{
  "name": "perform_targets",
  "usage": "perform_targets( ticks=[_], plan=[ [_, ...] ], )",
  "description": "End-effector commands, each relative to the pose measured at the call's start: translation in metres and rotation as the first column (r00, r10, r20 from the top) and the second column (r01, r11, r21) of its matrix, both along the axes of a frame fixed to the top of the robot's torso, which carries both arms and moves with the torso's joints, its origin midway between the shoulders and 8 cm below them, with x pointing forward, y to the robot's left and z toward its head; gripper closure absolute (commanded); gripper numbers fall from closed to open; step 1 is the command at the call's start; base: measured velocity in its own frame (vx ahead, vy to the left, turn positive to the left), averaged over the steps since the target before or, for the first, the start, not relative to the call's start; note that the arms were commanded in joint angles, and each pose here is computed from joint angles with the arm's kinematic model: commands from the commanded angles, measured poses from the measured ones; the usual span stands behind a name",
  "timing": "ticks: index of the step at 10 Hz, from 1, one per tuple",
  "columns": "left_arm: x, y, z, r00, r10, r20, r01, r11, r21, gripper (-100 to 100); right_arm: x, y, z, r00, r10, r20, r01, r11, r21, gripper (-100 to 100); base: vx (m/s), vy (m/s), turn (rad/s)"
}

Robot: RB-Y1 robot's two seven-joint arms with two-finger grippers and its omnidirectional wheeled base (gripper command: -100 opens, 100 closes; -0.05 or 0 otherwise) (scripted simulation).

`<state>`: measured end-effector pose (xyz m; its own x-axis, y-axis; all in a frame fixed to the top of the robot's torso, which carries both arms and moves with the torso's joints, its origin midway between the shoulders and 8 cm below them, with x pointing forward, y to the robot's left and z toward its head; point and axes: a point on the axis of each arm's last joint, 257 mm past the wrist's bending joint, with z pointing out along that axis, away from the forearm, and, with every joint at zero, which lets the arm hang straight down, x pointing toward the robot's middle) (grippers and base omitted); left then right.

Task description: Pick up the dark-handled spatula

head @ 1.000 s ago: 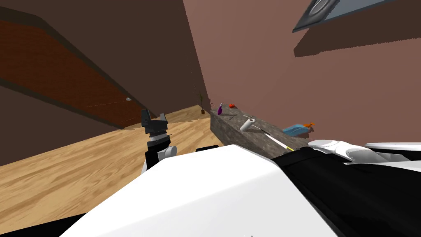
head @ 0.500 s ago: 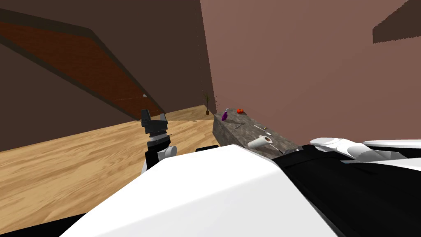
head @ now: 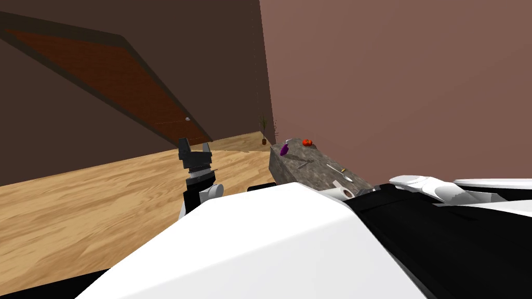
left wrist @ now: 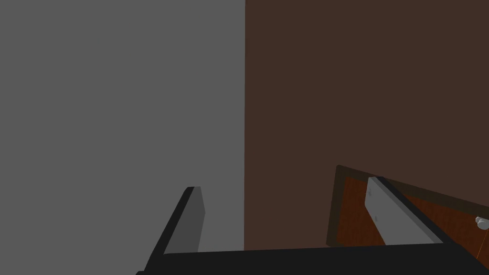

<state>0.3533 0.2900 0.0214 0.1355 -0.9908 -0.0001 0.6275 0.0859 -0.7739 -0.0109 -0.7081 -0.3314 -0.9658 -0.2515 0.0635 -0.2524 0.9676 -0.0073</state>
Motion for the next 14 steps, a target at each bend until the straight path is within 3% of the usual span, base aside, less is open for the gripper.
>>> perform_targets(
  ticks=[1,3,4,5,9,10,11,13,14],
  plan=[
    [0.000,0.000,0.000,1.000,0.000,0.000,0.000,1.000,0.000,0,-0.006,0.004,-0.012,1.000,-0.004,0.002,0.004,1.000,0.002,-100,0.003,-0.034,0.053],
    [0.000,0.000,0.000,1.000,0.000,0.000,0.000,1.000,0.000,0,-0.012,0.008,-0.024,1.000,-0.009,0.004,0.009,1.000,0.004,-100,-0.003,-0.032,0.030],
    [0.000,0.000,0.000,1.000,0.000,0.000,0.000,1.000,0.000,0,-0.010,0.008,-0.019,1.000,-0.008,0.003,0.008,1.000,0.006,-100,-0.001,-0.014,0.004],
    [0.000,0.000,0.000,1.000,0.000,0.000,0.000,1.000,0.000,0,-0.010,0.008,-0.020,1.000,-0.008,0.004,0.008,1.000,0.004,100,0.000,0.000,0.000],
    [0.000,0.000,0.000,1.000,0.000,0.000,0.000,1.000,0.000,0,-0.010,0.008,-0.019,1.000,-0.007,0.004,0.007,1.000,0.005,100,0.000,0.000,0.000],
    [0.000,0.000,0.000,1.000,0.000,0.000,0.000,1.000,0.000,0,-0.010,0.008,-0.019,1.000,-0.007,0.004,0.007,1.000,0.005,0,0.000,0.000,0.000],
    [0.000,0.000,0.000,1.000,0.000,0.000,0.000,1.000,0.000,0,-0.003,0.002,-0.006,1.000,-0.002,0.001,0.002,1.000,0.000,100,0.003,0.029,-0.063],
    [0.000,0.000,0.000,1.000,0.000,0.000,0.000,1.000,0.000,0,-0.004,0.002,-0.004,1.000,0.000,0.001,0.000,1.000,-0.001,100,0.001,0.032,-0.038],
    [0.000,0.000,0.000,1.000,0.000,0.000,0.000,1.000,0.000,0,-0.003,0.002,-0.003,1.000,0.000,0.001,0.000,1.000,-0.001,0,0.000,0.000,0.000]
  ],
)
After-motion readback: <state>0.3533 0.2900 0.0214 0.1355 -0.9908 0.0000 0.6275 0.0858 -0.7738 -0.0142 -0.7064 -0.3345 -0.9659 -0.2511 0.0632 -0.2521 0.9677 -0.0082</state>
